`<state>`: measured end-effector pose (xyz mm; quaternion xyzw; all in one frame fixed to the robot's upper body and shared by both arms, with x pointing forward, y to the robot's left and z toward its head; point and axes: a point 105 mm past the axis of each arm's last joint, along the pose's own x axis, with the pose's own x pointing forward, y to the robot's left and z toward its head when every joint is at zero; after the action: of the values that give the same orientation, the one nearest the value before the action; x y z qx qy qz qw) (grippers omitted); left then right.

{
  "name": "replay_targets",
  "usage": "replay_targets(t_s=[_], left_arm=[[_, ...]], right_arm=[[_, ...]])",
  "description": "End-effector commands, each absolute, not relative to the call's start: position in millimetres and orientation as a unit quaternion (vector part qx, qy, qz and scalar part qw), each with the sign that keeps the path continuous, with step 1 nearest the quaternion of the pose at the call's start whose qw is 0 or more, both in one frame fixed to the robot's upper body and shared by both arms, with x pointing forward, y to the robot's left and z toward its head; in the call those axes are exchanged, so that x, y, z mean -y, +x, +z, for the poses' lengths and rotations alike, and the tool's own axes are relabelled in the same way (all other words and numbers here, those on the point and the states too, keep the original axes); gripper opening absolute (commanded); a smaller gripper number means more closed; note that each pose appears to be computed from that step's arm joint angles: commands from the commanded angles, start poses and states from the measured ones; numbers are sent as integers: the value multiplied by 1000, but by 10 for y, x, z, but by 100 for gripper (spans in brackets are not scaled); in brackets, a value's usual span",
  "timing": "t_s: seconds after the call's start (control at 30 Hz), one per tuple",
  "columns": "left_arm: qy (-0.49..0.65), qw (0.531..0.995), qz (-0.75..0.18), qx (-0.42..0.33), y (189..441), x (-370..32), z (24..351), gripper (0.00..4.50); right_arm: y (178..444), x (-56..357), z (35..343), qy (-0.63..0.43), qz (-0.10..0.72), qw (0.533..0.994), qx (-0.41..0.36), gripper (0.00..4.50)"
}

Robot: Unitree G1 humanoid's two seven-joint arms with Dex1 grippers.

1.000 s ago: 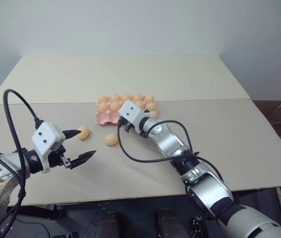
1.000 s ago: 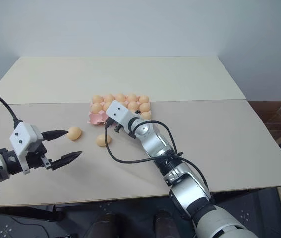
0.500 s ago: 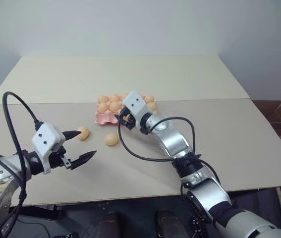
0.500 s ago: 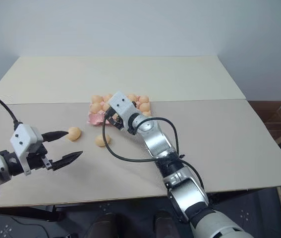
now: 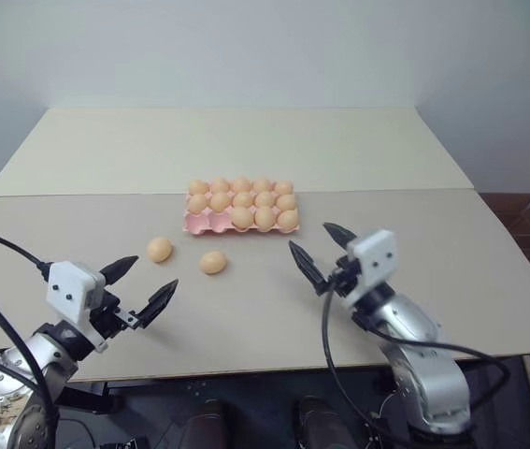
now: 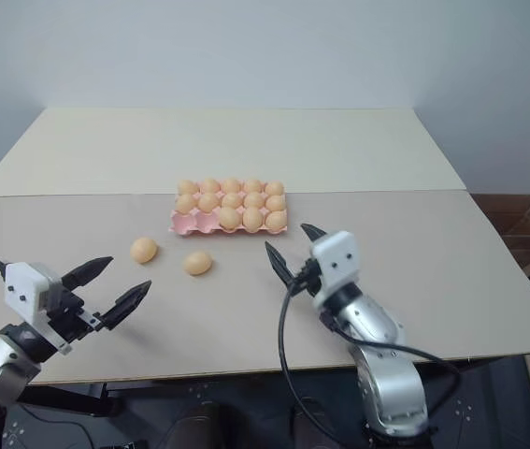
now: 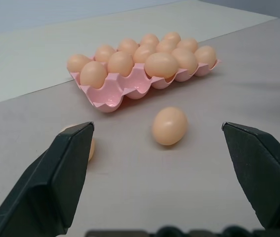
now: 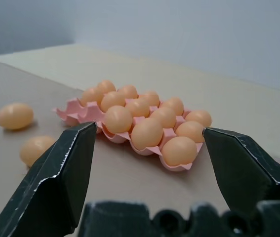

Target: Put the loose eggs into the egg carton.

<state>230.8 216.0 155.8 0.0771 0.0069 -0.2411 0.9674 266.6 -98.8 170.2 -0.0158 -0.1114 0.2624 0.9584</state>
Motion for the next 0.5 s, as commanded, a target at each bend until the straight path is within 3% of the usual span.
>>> replay_targets(t_s=[0.03, 0.23, 0.37, 0.5], left_arm=[[94, 965, -246, 17, 2287, -2097, 1649, 450], [86, 966, -245, 9, 2283, -2065, 1617, 450], [84, 962, -257, -35, 2283, -2029, 1533, 450], [118, 950, -273, -93, 2320, -2001, 1438, 450]], right_arm=[[2481, 1090, 1813, -15, 267, 951, 154, 401], [2317, 1144, 1644, -7, 281, 952, 122, 401], [2167, 1171, 1415, -47, 329, 941, 69, 401], [2061, 1219, 1398, -51, 358, 931, 53, 401]])
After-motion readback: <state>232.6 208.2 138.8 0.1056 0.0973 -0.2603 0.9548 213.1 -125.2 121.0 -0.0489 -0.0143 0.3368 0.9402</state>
